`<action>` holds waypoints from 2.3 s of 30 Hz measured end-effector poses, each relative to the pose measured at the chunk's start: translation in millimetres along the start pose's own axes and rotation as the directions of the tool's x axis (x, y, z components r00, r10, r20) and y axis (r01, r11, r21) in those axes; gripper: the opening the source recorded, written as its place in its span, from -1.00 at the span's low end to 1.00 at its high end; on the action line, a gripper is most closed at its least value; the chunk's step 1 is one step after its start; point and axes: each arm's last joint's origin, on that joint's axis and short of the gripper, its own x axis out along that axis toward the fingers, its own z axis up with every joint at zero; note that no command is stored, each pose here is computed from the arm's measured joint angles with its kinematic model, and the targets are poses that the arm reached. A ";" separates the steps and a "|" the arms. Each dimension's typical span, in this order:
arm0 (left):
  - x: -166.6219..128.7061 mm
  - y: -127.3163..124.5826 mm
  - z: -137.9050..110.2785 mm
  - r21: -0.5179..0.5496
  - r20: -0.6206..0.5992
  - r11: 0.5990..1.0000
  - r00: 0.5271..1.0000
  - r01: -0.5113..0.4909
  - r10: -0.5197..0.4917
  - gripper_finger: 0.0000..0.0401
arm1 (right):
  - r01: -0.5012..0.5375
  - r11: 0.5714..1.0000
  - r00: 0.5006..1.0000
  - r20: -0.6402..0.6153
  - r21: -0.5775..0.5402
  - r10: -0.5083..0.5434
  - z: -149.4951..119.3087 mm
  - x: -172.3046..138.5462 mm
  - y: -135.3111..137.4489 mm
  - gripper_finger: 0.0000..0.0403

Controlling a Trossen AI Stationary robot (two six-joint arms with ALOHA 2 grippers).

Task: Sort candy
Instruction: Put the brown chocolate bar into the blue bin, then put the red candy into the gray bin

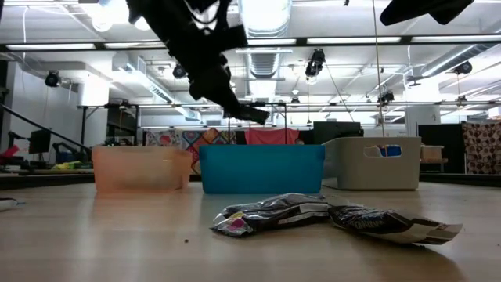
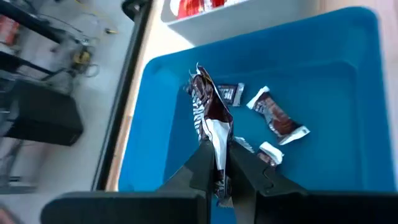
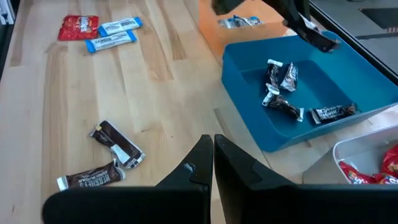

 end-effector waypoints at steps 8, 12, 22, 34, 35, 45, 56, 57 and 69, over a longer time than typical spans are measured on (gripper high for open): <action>30.9 39.6 -11.0 -0.146 -0.003 0.982 0.992 0.121 -0.123 -0.92 | 0.003 0.999 1.000 0.000 -0.038 -0.003 -0.1 0.0 -0.2 -0.96; 38.0 46.3 -12.1 -0.186 0.004 0.978 0.995 0.099 -0.100 -0.77 | 0.004 0.996 1.000 -0.002 -0.086 -0.004 -0.4 0.0 -0.4 -0.96; 36.1 46.0 -13.4 -0.215 -0.021 0.974 0.997 0.068 -0.074 -0.39 | 0.006 0.993 1.000 -0.003 -0.116 -0.006 -0.2 0.3 -0.9 -0.96; -14.7 -13.7 5.6 -0.255 0.086 0.940 0.974 0.227 -0.212 -0.42 | 0.006 0.993 1.000 -0.004 -0.116 -0.006 0.2 0.4 -1.4 -0.96; -19.9 -20.3 6.9 -0.241 0.096 0.939 0.969 0.244 -0.228 -0.42 | 0.007 0.993 1.000 -0.004 -0.120 -0.007 0.5 0.7 -1.7 -0.96; -61.2 -74.4 7.6 -0.087 0.149 0.927 0.925 0.364 -0.349 -0.43 | 0.050 0.993 0.999 -0.007 -0.104 -0.051 6.9 10.9 -10.5 -0.95; -73.0 -92.5 -3.9 -0.027 0.126 0.945 0.939 0.325 -0.320 -0.43 | -0.082 0.993 0.978 -0.185 0.088 0.097 12.0 23.1 -20.2 -0.95; -72.7 -92.8 -4.9 -0.024 0.120 0.945 0.940 0.325 -0.320 -0.43 | -0.105 0.990 0.969 -0.212 0.099 0.124 11.4 23.5 -20.3 -0.96; -83.2 -87.7 -27.3 -0.029 0.169 0.939 0.927 0.343 -0.334 -0.43 | 0.092 0.923 0.688 -0.694 0.375 0.213 -20.5 10.4 -33.6 -0.96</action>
